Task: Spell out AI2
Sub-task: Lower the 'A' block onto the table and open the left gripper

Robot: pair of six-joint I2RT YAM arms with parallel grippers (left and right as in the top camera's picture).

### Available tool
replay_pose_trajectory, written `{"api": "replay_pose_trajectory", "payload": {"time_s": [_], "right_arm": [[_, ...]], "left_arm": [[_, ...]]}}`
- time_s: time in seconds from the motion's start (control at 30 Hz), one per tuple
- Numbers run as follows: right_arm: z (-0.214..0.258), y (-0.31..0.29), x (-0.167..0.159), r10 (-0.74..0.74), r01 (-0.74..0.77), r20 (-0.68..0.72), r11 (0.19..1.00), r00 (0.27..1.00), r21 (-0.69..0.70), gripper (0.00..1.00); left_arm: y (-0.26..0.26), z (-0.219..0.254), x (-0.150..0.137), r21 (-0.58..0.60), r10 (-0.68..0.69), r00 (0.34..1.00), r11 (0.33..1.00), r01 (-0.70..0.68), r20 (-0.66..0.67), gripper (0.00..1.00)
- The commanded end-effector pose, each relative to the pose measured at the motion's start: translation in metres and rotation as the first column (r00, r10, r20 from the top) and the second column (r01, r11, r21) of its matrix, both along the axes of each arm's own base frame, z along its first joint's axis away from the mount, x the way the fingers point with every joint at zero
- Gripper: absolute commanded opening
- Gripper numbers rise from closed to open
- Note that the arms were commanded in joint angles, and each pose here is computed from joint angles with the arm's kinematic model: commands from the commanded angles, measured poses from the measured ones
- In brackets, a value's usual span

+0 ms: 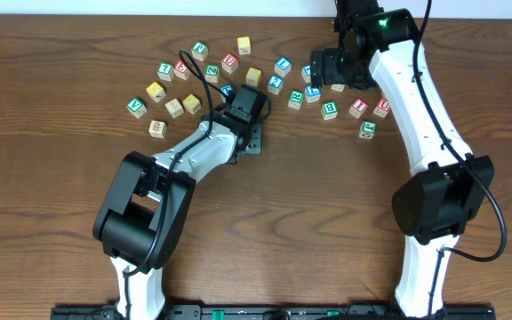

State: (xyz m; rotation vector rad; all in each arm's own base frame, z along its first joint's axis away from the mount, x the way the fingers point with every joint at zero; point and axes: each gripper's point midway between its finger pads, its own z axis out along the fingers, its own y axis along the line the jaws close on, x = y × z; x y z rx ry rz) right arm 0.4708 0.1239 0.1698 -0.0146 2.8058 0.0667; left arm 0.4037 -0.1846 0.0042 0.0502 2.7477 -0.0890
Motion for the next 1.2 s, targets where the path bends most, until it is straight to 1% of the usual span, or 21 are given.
{"api": "replay_pose_trajectory", "payload": {"time_s": [0.0, 0.03, 0.07, 0.27, 0.37, 0.43, 0.5, 0.63, 0.77, 0.9, 1.07, 1.17], "right_arm": [[0.0, 0.002, -0.001, 0.013, -0.013, 0.001, 1.0, 1.0, -0.014, 0.99], [0.0, 0.002, -0.001, 0.013, -0.013, 0.001, 1.0, 1.0, -0.014, 0.99], [0.0, 0.002, -0.001, 0.013, -0.013, 0.001, 1.0, 1.0, -0.014, 0.99], [0.0, 0.002, -0.001, 0.013, -0.013, 0.001, 1.0, 1.0, -0.014, 0.99], [0.0, 0.002, -0.001, 0.013, -0.013, 0.002, 1.0, 1.0, -0.014, 0.99], [0.0, 0.002, -0.001, 0.013, -0.013, 0.002, 1.0, 1.0, -0.014, 0.99], [0.0, 0.002, -0.001, 0.013, -0.013, 0.002, 1.0, 1.0, -0.014, 0.99], [0.0, 0.002, -0.001, 0.013, -0.013, 0.002, 1.0, 1.0, -0.014, 0.99], [0.0, 0.002, -0.001, 0.013, -0.013, 0.002, 1.0, 1.0, -0.014, 0.99], [0.0, 0.002, -0.001, 0.013, -0.013, 0.002, 1.0, 1.0, -0.014, 0.99], [0.0, 0.002, -0.001, 0.013, -0.013, 0.001, 1.0, 1.0, -0.014, 0.99], [0.0, 0.004, -0.002, 0.017, -0.017, 0.0, 1.0, 1.0, -0.006, 0.99]], "left_arm": [[0.008, -0.011, -0.003, 0.034, 0.023, 1.0, 0.999, -0.023, -0.019, 0.41], [0.008, -0.011, -0.003, 0.034, 0.023, 1.0, 0.999, -0.023, -0.019, 0.46], [0.008, -0.011, -0.003, 0.034, 0.023, 1.0, 0.999, -0.022, -0.02, 0.49], [0.007, -0.008, 0.0, 0.029, 0.023, 1.0, 0.999, -0.022, -0.01, 0.51], [0.005, 0.004, 0.004, 0.034, -0.007, 1.0, 0.999, 0.007, 0.006, 0.51], [0.004, 0.019, 0.007, 0.036, -0.038, 0.999, 0.999, 0.037, 0.03, 0.51], [0.002, 0.038, 0.011, 0.034, -0.069, 0.995, 0.997, 0.066, 0.07, 0.55], [0.005, 0.078, 0.017, 0.019, -0.088, 0.984, 0.996, 0.086, 0.155, 0.57], [0.014, 0.119, 0.02, -0.011, -0.065, 0.97, 0.998, 0.069, 0.235, 0.57], [0.026, 0.153, 0.016, -0.032, -0.038, 0.957, 0.998, 0.049, 0.289, 0.57], [0.053, 0.186, 0.005, -0.044, 0.011, 0.948, 0.999, 0.003, 0.317, 0.58], [0.073, 0.197, -0.003, -0.057, 0.046, 0.951, 0.998, -0.03, 0.306, 0.59]]}}
